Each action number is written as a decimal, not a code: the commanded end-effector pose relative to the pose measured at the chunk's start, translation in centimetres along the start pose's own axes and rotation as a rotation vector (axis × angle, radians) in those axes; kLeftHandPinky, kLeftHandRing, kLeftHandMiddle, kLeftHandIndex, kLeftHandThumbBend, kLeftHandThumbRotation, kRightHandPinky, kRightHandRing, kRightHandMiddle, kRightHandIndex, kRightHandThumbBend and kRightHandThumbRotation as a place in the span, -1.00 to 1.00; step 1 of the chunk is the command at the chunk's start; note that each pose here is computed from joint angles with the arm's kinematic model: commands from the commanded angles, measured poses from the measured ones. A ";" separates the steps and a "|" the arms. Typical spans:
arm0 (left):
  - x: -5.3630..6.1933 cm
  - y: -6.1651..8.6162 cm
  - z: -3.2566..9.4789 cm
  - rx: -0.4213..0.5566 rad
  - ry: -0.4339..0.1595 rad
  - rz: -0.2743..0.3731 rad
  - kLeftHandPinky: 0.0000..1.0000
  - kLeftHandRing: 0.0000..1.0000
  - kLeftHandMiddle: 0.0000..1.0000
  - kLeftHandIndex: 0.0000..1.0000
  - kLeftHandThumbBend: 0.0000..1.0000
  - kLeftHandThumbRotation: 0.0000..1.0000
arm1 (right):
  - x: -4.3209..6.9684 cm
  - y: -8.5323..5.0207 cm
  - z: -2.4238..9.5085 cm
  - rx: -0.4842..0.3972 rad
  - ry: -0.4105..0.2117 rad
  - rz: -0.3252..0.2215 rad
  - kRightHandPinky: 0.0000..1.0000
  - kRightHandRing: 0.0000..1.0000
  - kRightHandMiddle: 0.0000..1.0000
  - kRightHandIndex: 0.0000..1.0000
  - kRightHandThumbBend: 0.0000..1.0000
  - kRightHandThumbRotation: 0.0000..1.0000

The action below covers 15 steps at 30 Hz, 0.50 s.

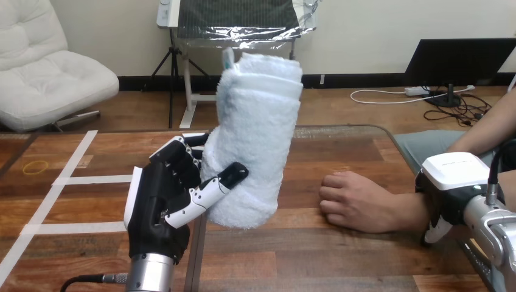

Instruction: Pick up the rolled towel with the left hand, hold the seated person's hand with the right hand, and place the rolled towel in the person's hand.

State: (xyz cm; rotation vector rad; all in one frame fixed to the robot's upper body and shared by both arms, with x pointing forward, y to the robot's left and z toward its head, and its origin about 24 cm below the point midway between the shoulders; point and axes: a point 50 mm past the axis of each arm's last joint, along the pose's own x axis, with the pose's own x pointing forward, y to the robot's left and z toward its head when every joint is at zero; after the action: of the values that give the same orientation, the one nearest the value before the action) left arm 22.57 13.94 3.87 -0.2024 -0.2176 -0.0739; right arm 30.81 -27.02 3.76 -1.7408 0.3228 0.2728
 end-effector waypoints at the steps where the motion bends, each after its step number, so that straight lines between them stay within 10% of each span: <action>1: 1.4 -0.4 0.5 0.029 -0.028 -0.025 -0.30 -0.21 -0.11 0.00 0.35 -0.98 | 0.3 0.9 0.5 0.026 0.002 0.031 -0.71 -0.56 -0.35 -0.05 0.36 -1.00; 15: 1.9 -0.2 -0.8 0.084 0.063 -0.061 -0.23 -0.19 -0.13 0.00 0.34 -0.99 | 0.0 1.0 0.5 0.070 0.002 0.037 -0.65 -0.47 -0.26 -0.03 0.35 -1.00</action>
State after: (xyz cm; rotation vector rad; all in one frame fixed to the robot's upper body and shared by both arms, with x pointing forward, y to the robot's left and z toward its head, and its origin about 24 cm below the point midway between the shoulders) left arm 22.68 13.98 1.95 -0.1273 -0.0968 -0.0897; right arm 30.72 -27.47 3.77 -1.7300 0.3368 0.2579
